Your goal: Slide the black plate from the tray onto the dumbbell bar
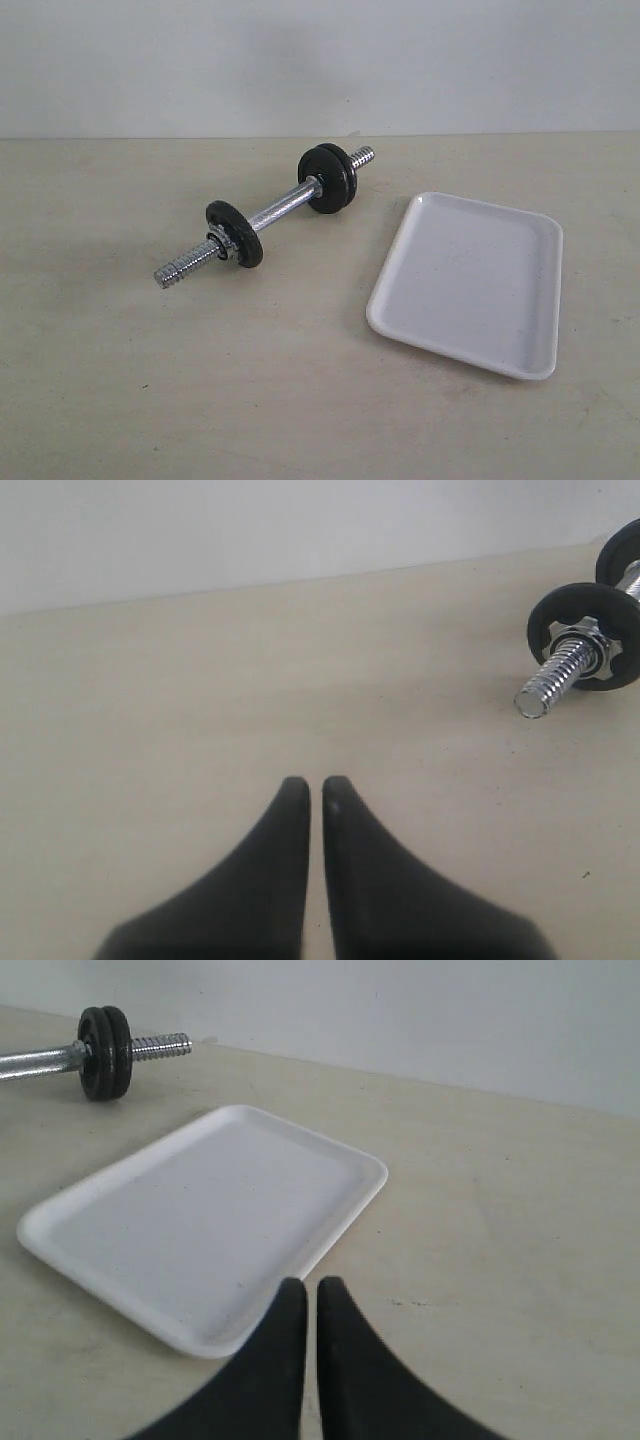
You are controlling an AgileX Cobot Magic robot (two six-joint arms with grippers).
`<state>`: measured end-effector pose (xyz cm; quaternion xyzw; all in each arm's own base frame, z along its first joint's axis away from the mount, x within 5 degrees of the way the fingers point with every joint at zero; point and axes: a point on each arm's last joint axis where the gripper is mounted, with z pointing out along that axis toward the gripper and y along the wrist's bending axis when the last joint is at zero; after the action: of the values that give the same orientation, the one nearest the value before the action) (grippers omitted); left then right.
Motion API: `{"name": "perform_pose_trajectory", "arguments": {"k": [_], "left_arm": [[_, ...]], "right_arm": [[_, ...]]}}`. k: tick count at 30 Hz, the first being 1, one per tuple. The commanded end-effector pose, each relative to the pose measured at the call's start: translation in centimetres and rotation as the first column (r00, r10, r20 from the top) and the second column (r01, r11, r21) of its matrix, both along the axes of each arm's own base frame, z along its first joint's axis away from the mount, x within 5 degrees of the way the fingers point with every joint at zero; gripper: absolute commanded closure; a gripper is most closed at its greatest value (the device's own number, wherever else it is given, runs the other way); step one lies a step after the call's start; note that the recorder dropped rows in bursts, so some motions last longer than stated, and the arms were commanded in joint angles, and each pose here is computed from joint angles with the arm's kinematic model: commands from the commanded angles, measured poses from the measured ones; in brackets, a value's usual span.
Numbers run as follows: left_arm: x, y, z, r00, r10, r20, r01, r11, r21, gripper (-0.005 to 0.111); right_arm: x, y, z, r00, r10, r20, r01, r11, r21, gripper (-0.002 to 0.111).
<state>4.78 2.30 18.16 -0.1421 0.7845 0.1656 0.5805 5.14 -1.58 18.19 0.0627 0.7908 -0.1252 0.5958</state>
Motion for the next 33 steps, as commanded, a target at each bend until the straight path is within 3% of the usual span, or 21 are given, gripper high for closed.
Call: {"name": "perform_pose_trajectory", "arguments": {"k": [1,33], "left_arm": [[-0.01,0.01,-0.11,1.000,0.004,0.002,-0.004,1.000,-0.004,0.103],[-0.06,0.10,-0.12,1.000,0.023,0.000,-0.023,1.000,-0.005,0.103]], "right_arm": [[-0.04,-0.02,0.01,1.000,-0.004,0.003,0.004,1.000,-0.002,0.109],[-0.03,-0.01,0.02,1.000,-0.010,0.011,0.009,1.000,0.024,0.109]]}}
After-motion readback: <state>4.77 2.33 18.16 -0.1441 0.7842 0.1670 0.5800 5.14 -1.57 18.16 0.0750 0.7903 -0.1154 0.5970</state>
